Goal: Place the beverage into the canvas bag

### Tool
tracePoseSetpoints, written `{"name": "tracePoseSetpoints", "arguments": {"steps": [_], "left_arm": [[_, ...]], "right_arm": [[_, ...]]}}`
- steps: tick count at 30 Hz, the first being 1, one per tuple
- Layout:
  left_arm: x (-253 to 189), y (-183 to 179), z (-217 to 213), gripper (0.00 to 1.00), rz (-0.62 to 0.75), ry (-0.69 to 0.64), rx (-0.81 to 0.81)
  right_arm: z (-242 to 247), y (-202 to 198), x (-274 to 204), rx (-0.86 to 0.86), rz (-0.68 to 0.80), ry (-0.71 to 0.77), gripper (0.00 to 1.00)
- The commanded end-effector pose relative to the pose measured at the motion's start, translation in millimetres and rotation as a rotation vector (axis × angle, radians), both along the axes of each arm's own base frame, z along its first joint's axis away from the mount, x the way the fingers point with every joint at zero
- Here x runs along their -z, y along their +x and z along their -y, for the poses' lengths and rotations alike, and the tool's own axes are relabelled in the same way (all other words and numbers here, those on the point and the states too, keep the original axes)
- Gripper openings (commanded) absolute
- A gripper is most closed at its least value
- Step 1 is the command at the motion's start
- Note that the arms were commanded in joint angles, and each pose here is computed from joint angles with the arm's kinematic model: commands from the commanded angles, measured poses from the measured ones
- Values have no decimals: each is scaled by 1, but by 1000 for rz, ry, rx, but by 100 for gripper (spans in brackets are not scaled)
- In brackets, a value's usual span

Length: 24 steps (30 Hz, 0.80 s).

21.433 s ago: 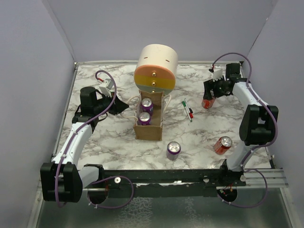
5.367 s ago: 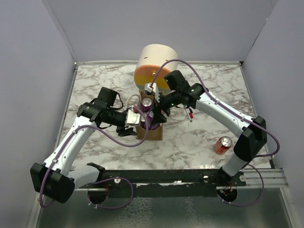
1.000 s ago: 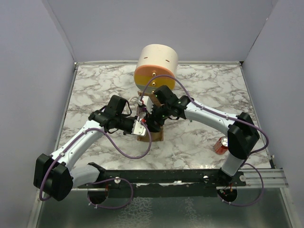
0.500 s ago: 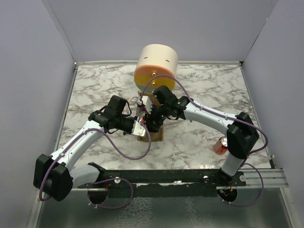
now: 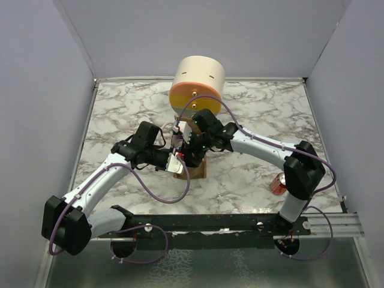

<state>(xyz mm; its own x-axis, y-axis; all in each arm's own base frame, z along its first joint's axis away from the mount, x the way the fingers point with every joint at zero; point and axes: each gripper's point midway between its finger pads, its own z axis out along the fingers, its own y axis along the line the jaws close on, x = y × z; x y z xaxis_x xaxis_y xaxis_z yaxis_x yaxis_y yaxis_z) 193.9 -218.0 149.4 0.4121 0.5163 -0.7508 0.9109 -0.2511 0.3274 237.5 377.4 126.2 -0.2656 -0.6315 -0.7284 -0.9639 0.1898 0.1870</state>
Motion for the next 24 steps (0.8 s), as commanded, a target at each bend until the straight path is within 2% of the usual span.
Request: {"name": "tracePoseSetpoints", "arguments": {"steps": [1, 11, 17, 19, 24], "left_arm": [[26, -29, -10, 0, -127, 61, 26], [26, -30, -9, 0, -132, 60, 29], [27, -29, -10, 0, -127, 67, 25], [26, -29, -10, 0, -123, 66, 25], [27, -29, -11, 0, -121, 70, 23]], "right_arm": [[-25, -22, -11, -71, -30, 89, 9], [-18, -25, 3, -66, -21, 73, 15], [-11, -23, 11, -56, -7, 35, 29], [-9, -23, 12, -58, -6, 26, 38], [-7, -26, 10, -73, -9, 16, 50]]}}
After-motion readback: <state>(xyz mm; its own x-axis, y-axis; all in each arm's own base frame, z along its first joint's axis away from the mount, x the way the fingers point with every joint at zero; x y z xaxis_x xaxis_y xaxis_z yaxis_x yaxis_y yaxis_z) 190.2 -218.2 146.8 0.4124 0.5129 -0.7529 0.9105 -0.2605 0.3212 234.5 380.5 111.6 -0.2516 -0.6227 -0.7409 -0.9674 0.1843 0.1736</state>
